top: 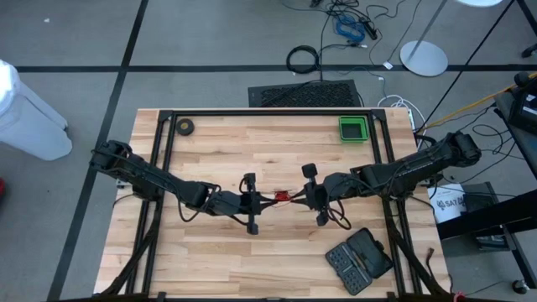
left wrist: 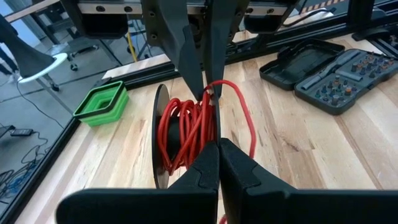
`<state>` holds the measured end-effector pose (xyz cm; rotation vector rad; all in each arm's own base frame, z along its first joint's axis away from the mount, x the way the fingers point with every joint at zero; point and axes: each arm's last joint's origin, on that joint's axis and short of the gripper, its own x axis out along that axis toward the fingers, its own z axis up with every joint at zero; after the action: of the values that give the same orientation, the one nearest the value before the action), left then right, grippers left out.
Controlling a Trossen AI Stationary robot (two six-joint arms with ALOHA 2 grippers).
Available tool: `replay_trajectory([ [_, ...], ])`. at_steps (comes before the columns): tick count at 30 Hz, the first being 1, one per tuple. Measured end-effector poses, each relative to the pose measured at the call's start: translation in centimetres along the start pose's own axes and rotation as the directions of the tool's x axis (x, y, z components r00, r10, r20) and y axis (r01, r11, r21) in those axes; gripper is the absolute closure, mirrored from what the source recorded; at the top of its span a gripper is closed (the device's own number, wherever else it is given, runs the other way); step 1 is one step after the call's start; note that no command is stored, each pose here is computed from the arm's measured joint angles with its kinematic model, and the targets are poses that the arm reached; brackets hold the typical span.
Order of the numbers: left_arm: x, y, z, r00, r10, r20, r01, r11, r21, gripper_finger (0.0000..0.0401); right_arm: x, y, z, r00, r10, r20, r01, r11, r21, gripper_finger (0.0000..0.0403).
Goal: Coil cords
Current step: Uncoil the red wire from the spool
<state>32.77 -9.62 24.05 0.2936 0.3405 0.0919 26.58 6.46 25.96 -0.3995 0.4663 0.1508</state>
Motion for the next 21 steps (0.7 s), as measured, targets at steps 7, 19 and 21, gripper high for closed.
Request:
replay_trajectory([
  [7, -0.02, -0.04, 0.01, 1.0, -0.002, 0.0, 0.002, 1.0, 0.001, 0.0401, -0.03, 0.12, 0.03, 0.999, 0.045, 0.013, -0.045, 0.999, 0.007, 0.0376],
  [19, -0.01, -0.02, -0.02, 1.0, -0.001, -0.002, 0.001, 1.0, 0.001, 0.0401, -0.04, 0.21, -0.24, 0.998, 0.056, -0.015, -0.056, 0.998, -0.002, 0.0376],
  [21, -0.01, -0.02, -0.03, 1.0, -0.001, -0.002, 0.001, 1.0, 0.002, 0.0401, -0.05, 0.26, -0.39, 0.998, 0.06, -0.031, -0.06, 0.998, -0.004, 0.0376],
])
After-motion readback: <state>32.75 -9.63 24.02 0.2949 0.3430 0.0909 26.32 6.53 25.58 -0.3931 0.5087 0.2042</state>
